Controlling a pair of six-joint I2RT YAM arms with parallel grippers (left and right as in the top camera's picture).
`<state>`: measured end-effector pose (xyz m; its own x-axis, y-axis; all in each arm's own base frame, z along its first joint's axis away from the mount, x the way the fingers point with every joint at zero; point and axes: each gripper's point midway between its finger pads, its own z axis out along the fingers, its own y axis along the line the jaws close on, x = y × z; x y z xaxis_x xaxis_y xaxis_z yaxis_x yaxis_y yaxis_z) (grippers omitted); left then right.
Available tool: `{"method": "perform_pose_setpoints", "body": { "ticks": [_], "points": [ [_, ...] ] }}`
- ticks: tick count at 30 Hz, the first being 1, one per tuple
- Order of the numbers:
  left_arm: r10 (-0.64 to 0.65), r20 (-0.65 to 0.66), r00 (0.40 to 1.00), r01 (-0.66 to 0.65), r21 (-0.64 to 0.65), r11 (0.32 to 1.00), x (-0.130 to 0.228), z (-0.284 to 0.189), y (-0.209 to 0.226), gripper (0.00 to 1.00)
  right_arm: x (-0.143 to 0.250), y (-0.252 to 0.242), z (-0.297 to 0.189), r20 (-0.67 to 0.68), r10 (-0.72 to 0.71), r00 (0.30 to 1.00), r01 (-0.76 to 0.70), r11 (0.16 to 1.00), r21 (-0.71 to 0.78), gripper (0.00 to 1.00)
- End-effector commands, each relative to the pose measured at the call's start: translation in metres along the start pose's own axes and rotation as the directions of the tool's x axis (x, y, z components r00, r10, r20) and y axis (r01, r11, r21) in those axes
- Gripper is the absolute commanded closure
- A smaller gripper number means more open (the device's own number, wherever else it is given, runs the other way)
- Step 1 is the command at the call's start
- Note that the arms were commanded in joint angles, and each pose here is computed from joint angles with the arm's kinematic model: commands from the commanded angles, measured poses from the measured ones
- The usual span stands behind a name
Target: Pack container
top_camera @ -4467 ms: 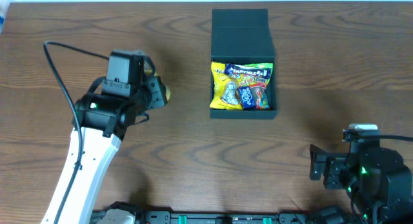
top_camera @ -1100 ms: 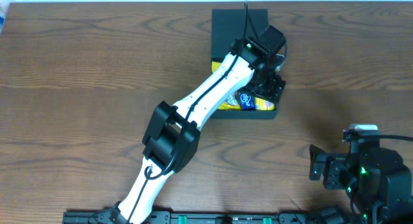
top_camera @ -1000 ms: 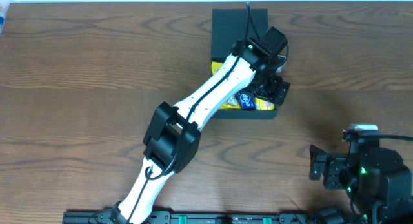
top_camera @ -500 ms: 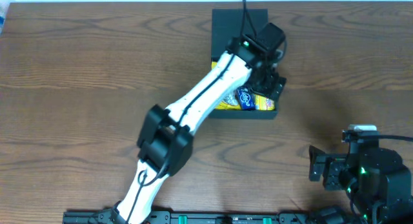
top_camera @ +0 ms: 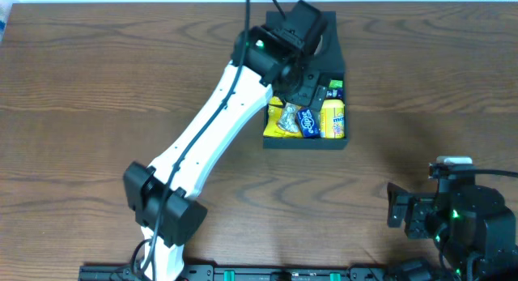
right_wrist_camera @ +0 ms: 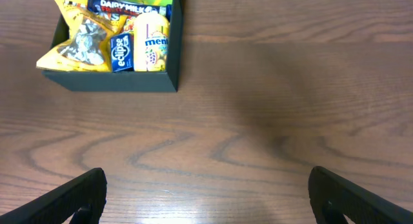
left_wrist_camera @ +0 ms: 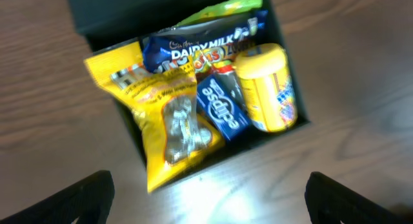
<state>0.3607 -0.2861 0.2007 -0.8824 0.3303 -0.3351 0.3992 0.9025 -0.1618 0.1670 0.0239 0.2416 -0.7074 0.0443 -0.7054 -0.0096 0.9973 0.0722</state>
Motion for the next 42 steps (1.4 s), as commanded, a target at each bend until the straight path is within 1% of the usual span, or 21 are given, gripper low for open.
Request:
{"method": "perform_pose_setpoints", "body": {
  "ticks": [1, 6, 16, 23, 33, 42],
  "points": [
    [0.047, -0.062, 0.997, -0.045, 0.027, 0.999, 0.013, 0.034, 0.001, 0.05, 0.000, -0.001, 0.000, 0.001, 0.017, 1.000, -0.017, 1.000, 0.003, 0.01],
    [0.046, -0.056, 0.997, -0.043, 0.064, 0.997, 0.016, 0.058, 0.003, 0.05, 0.001, -0.001, 0.000, 0.000, 0.017, 1.000, -0.017, 1.000, 0.003, 0.01],
    [-0.030, -0.054, 0.998, 0.035, 0.093, 0.995, 0.013, 0.073, 0.031, 0.05, 0.000, -0.001, 0.000, 0.001, 0.017, 1.000, -0.017, 1.000, 0.003, 0.01],
    [-0.014, -0.039, 0.999, 0.018, 0.100, 0.995, 0.007, 0.087, 0.026, 0.05, 0.000, -0.001, 0.000, 0.001, 0.017, 1.000, -0.017, 1.000, 0.004, 0.01],
    [-0.037, -0.108, 0.994, 0.046, 0.085, 0.995, 0.018, 0.121, 0.031, 0.05, 0.000, -0.001, 0.000, 0.001, 0.017, 1.000, -0.017, 1.000, 0.004, 0.01],
    [-0.038, -0.060, 0.997, 0.044, 0.092, 0.995, 0.006, 0.122, 0.033, 0.05, 0.000, -0.001, 0.000, 0.001, 0.017, 1.000, -0.017, 1.000, 0.004, 0.01]
  ]
}}
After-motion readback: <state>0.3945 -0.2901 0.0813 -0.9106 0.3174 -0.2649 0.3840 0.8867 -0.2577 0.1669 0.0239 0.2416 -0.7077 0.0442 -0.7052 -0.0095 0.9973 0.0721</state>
